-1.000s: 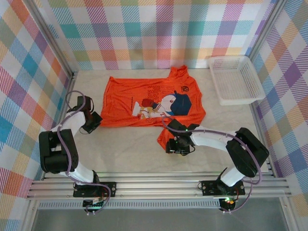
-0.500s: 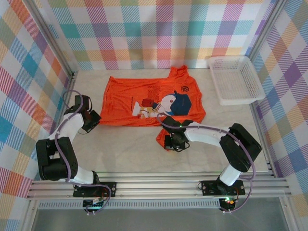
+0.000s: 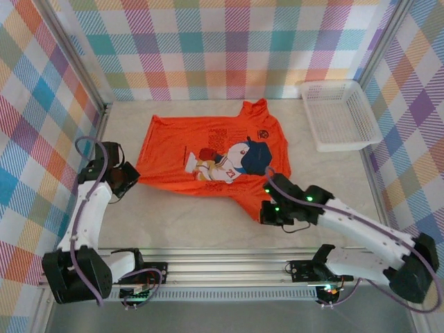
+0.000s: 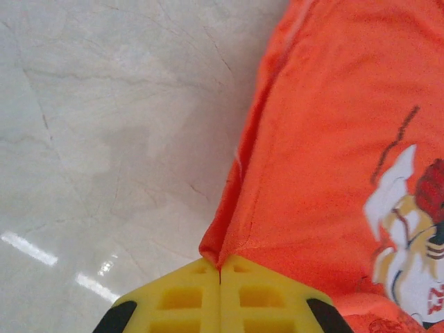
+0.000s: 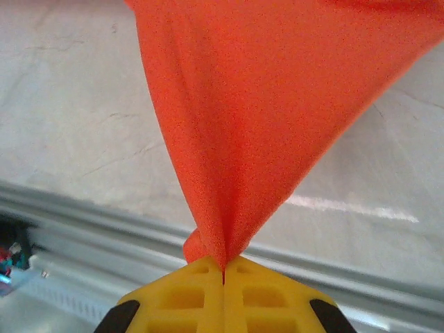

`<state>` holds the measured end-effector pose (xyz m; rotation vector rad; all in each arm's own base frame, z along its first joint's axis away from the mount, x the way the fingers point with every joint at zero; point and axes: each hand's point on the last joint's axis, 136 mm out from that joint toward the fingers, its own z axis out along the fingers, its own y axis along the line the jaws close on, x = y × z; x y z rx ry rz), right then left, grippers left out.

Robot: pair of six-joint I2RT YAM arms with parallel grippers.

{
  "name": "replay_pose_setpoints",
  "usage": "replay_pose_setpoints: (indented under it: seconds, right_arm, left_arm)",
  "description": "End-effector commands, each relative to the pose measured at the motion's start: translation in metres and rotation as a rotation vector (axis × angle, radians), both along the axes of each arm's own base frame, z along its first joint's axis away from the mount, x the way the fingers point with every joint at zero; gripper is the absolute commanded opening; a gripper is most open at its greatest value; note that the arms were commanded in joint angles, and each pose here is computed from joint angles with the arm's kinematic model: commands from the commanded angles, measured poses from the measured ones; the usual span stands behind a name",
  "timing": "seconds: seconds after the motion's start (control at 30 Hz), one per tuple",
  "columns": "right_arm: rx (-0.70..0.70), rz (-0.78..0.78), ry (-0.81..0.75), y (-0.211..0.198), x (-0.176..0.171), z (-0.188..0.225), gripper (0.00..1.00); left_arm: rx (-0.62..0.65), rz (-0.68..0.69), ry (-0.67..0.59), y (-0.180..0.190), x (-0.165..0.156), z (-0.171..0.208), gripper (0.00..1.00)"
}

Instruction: Fold the inside-out t-shirt

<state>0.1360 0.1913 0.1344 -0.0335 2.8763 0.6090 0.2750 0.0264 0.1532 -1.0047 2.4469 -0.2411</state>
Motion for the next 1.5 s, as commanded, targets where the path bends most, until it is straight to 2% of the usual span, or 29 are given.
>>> replay_pose_setpoints:
  seconds: [0.0,0.2,0.43,0.57,0.83,1.07,1.47]
  right_arm:
    - [-0.025,-0.034,0.017,-0.02,-0.014,0.015,0.0]
    - [-0.092,-0.046,-0.143,-0.027,0.019,0.059,0.0]
    - [-0.074,-0.072,-0.257,-0.007,0.109,0.079,0.0]
    - [-0.099,-0.046,-0.295,0.005,0.157,0.082,0.0]
    - [-0.109,-0.072,-0.284,0.007,0.225,0.067,0.0]
    - [-0.122,-0.1,-0.271,0.001,0.264,0.058,0.0]
    - [-0.124,-0.11,-0.22,0.004,0.304,0.036,0.0]
  left_arm:
    - [-0.016,-0.024,0.069,-0.006,-0.021,-0.011,0.0]
    - [-0.025,-0.034,0.105,-0.007,-0.018,-0.02,0.0]
    - [-0.039,-0.022,0.115,-0.005,0.004,-0.03,0.0]
    - [-0.039,-0.011,0.147,-0.003,0.019,-0.046,0.0]
    - [0.018,0.014,0.221,0.014,0.055,-0.063,0.0]
    - [0.018,0.008,0.243,0.018,0.089,-0.07,0.0]
    - [0.035,-0.011,0.292,0.023,0.108,-0.089,0.0]
